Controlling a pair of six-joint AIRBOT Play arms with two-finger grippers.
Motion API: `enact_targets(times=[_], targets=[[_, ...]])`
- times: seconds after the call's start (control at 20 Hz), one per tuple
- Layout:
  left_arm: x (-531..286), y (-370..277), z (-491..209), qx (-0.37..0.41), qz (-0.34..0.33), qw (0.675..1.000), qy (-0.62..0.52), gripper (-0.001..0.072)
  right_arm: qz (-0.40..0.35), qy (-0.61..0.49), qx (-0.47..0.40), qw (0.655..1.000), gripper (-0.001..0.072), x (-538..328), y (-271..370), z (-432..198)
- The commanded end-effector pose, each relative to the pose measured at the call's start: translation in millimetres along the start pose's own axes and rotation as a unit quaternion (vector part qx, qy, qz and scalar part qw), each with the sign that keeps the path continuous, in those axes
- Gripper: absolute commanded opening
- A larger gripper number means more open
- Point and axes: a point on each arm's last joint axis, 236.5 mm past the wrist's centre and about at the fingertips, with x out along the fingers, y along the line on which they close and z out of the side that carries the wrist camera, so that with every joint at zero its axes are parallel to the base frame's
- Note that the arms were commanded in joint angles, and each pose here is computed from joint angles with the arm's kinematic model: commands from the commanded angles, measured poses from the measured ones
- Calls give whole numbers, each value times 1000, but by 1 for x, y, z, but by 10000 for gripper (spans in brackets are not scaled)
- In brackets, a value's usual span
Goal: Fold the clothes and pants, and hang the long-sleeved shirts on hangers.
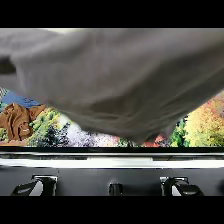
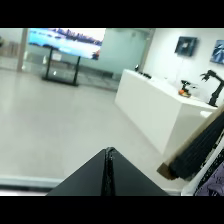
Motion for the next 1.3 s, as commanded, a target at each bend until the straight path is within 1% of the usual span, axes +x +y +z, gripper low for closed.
enact_targets(times=[0.0,0.05,0.15,0.2,0.3,0.4,0.5,0.6,0.7,0.75,0.8,0.85,0.9,1.0,1.1,1.2,1.25], targets=[[43,42,-60,-54,33,994,94,14,-49,163,49,984,32,55,-45,-85],[65,56,-96,-71,34,986,144,14,-66,234,60,968,33,73,-63,-125],[106,83,-173,-105,40,966,235,14,-93,375,90,918,33,105,-99,-212],[128,99,-220,-124,46,951,280,14,-98,429,104,892,33,118,-113,-250],[160,130,-317,-158,64,918,357,15,-106,522,123,837,32,135,-142,-330],[175,155,-413,-186,84,884,421,15,-118,585,140,790,32,144,-172,-404],[173,165,-491,-204,96,851,475,14,-137,612,168,761,32,150,-196,-470],[167,156,-543,-231,99,821,512,14,-156,626,191,740,32,149,-213,-525],[163,146,-568,-230,95,810,531,15,-166,637,204,725,32,143,-216,-563],[162,143,-572,-230,93,807,536,37,-167,640,203,722,32,141,-215,-573],[162,142,-571,-230,92,807,536,197,-166,642,200,721,32,141,-212,-578],[160,141,-566,-237,93,803,539,514,-162,642,197,723,32,143,-208,-579],[158,141,-556,-238,90,801,542,710,-159,641,195,725,32,144,-204,-578],[144,150,-522,-237,97,797,548,707,-158,642,194,725,32,143,-203,-575],[120,176,-483,-240,143,786,551,707,-159,645,182,724,32,139,-205,-570],[72,199,-459,-216,185,767,576,706,-163,648,171,724,32,135,-207,-564],[46,199,-458,-218,197,753,589,706,-164,648,167,725,32,133,-207,-561]])
